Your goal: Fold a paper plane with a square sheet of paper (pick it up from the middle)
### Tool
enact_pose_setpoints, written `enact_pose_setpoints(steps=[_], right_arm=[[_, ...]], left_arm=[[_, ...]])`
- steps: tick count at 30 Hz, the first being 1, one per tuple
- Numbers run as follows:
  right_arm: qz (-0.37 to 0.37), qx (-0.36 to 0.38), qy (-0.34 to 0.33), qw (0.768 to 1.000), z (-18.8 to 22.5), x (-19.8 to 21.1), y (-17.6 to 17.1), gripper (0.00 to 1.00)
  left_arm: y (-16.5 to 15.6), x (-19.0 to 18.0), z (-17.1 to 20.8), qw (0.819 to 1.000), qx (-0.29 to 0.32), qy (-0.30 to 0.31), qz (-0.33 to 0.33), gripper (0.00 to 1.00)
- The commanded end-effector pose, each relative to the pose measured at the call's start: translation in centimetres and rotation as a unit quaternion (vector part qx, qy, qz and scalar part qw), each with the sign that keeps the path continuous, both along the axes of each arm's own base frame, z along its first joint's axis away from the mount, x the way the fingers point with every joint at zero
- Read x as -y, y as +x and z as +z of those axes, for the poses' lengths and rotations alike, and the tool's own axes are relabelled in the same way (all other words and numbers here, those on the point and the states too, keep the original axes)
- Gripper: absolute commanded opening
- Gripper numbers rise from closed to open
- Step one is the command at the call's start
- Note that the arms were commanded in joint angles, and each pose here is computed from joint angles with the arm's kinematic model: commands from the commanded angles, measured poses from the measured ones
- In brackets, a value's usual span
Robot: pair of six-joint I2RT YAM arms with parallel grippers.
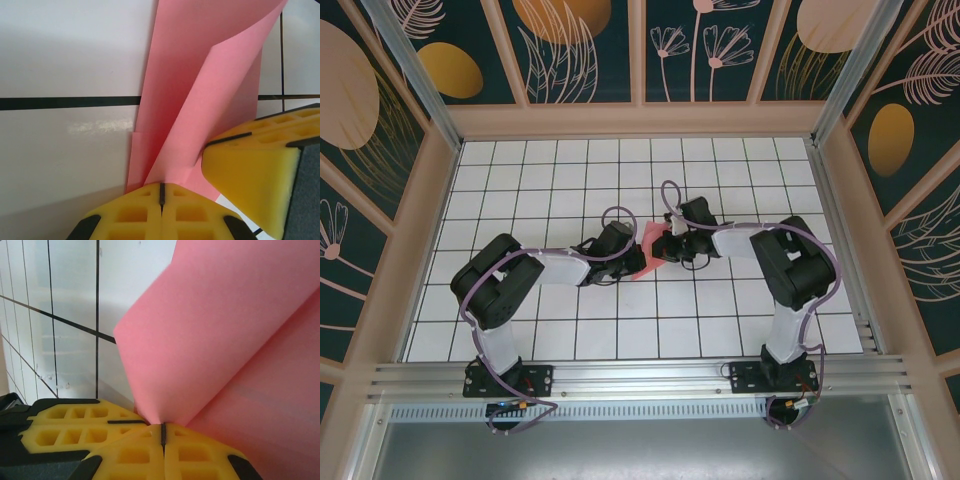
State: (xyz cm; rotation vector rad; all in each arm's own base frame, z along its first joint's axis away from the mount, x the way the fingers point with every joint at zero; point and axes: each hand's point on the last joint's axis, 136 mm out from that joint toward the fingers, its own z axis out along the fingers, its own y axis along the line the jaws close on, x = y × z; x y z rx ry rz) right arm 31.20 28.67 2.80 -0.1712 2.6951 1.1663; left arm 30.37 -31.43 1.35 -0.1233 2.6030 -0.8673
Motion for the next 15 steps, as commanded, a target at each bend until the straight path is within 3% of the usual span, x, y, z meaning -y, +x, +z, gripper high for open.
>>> enact_pose_setpoints(steps=[1, 15], right_arm=[[0.01, 0.015, 0.014, 1.0, 0.1, -0.5, 0.8, 0.08], [-0.019, 0.003, -0.009, 1.0, -1.2, 0.7, 1.8, 0.07]], left_arm=[[-2.9, -3.5, -4.6, 0.994, -0.071, 0.077, 0.015, 0.05], [-3.0, -3.8, -4.3, 0.994, -0.069, 0.079, 0.019, 0.06]])
